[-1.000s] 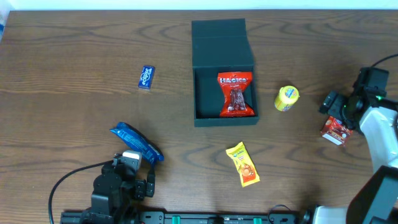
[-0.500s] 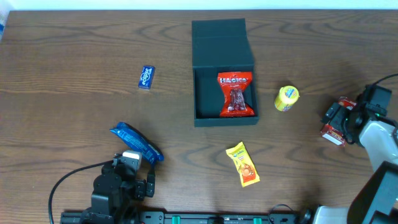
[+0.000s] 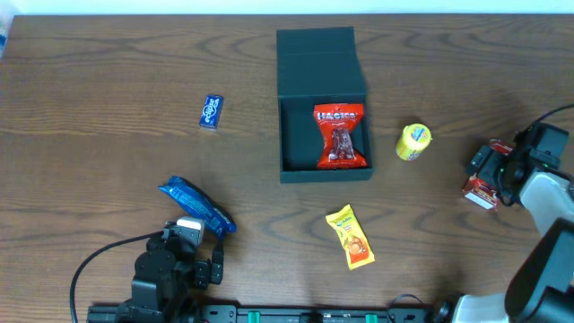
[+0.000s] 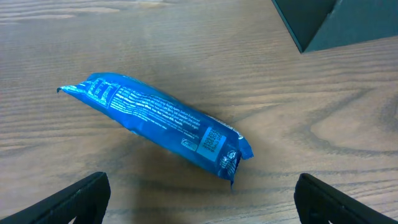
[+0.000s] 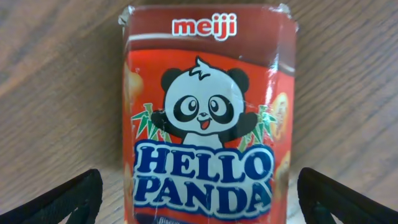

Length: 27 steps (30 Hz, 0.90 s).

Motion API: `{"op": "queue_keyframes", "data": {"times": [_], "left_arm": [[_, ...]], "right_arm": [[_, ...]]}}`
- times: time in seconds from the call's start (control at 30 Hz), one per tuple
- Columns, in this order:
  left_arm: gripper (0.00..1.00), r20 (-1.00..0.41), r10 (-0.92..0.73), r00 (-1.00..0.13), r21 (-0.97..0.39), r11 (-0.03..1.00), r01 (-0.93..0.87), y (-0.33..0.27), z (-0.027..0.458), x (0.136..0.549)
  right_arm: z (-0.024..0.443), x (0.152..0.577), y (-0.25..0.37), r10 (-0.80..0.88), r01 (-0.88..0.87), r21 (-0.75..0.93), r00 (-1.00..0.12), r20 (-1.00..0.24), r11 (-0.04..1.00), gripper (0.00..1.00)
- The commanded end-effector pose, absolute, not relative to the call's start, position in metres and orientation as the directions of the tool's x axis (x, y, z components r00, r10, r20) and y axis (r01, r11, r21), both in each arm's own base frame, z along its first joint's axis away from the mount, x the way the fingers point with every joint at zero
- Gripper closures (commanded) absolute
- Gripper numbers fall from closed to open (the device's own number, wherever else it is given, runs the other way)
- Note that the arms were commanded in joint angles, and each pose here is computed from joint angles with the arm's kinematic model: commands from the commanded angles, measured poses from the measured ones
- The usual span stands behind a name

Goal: Pack container
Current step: 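Grasp the Hello Panda box with the right gripper and lift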

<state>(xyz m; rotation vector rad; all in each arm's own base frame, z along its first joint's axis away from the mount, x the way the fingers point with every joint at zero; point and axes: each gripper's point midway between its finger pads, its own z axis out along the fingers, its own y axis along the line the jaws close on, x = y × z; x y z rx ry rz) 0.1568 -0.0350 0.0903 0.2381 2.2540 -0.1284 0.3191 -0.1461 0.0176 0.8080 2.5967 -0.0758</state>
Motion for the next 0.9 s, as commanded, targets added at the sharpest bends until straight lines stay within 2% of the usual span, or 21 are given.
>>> {"op": "queue_keyframes", "data": {"times": [0.0, 0.47, 0.73, 0.87], "left_arm": [[0.04, -0.732, 0.124, -0.67, -0.024, 0.978, 0.207, -0.034, 0.07, 0.152], [0.05, -0.732, 0.124, -0.67, -0.024, 0.978, 0.208, -0.034, 0.07, 0.152], [0.05, -0.732, 0.124, -0.67, -0.024, 0.978, 0.207, -0.034, 0.07, 0.152], [0.05, -0.732, 0.124, -0.67, -0.024, 0.978, 0.207, -0.034, 0.07, 0.152]], "right_arm": [[0.009, 0.317, -0.149, 0.528, 0.551, 0.062, -0.753, -0.393, 0.832, 0.01], [-0.005, 0.317, -0.149, 0.531, 0.552, 0.057, -0.762, -0.371, 0.832, 0.02], [-0.005, 0.317, -0.146, 0.526, 0.547, 0.056, -0.766, -0.369, 0.836, 0.24], [-0.005, 0.318, -0.144, 0.521, 0.541, 0.056, -0.77, -0.369, 0.839, 0.31]]}}
